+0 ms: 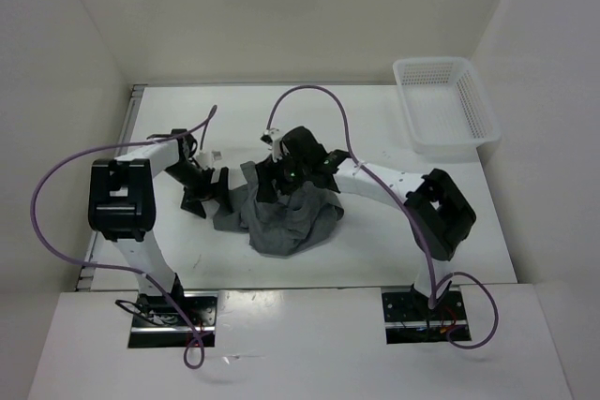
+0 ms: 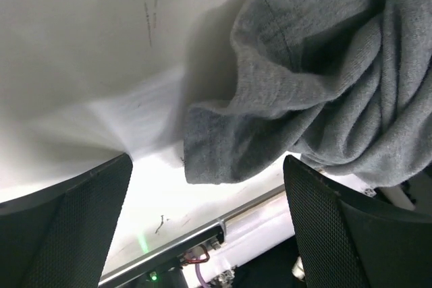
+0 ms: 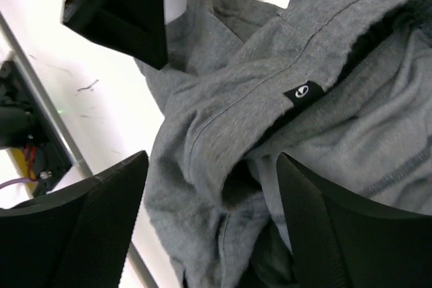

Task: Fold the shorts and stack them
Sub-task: Move the shorts to the center of the board, then flatten the shorts out

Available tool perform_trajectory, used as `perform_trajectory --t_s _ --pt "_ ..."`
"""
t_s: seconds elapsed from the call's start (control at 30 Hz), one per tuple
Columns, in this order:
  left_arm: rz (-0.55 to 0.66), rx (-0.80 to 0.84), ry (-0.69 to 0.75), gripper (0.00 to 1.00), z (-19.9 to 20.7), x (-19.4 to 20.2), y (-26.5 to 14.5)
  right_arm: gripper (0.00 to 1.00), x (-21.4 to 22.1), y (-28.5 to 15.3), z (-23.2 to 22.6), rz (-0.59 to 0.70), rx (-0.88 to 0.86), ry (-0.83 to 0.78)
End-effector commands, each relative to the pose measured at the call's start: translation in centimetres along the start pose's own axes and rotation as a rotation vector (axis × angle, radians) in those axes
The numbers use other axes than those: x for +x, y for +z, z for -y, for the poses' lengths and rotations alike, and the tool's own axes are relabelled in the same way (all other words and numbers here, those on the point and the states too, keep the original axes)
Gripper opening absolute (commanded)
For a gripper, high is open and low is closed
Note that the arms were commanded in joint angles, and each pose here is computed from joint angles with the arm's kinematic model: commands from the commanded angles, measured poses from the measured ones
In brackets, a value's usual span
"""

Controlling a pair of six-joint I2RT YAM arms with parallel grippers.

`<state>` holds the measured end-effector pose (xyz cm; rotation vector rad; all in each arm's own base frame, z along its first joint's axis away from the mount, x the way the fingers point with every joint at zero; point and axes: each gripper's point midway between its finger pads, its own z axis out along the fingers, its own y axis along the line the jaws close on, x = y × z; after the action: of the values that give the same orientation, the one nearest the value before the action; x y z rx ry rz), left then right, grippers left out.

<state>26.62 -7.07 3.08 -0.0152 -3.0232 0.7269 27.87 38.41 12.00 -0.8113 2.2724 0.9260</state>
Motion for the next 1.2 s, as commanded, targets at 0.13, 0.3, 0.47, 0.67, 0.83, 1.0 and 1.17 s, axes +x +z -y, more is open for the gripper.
perform_trajectory --t_s 0.13,0.3,0.47,0.67,0.83,1.0,1.17 --pt "-0.108 0.058 -0.025 0.94 0.3 1.4 1.5 0.7 0.9 2.9 -0.2 -0.004 -0.006 -0.036" --pt "-0.149 0.067 -0.027 0.66 0.7 2.0 2.2 0.45 1.9 2.9 0.5 -0.027 0.021 -0.036" --pt "-0.205 0.077 -0.027 0.24 1.3 2.7 3.0 0.11 1.1 2.0 0.7 -0.006 0.05 -0.071" --pt "-0.034 0.075 0.014 0.0 2.0 -1.9 -1.4 0.0 -6.7 -3.2 3.2 0.103 0.173 -0.175" --pt "0.451 -0.012 0.133 0.0 2.5 -12.9 -15.3 0.0 -19.3 -14.9 15.0 0.351 0.466 -0.137" --pt "0.754 -0.086 0.272 0.0 6.4 -14.9 -26.1 0.0 -26.6 -24.8 16.8 0.553 0.561 -0.153" --pt "0.847 -0.166 0.287 0.0 7.2 -13.3 -29.6 0.0 -24.5 -26.5 13.0 0.51 0.453 -0.22"
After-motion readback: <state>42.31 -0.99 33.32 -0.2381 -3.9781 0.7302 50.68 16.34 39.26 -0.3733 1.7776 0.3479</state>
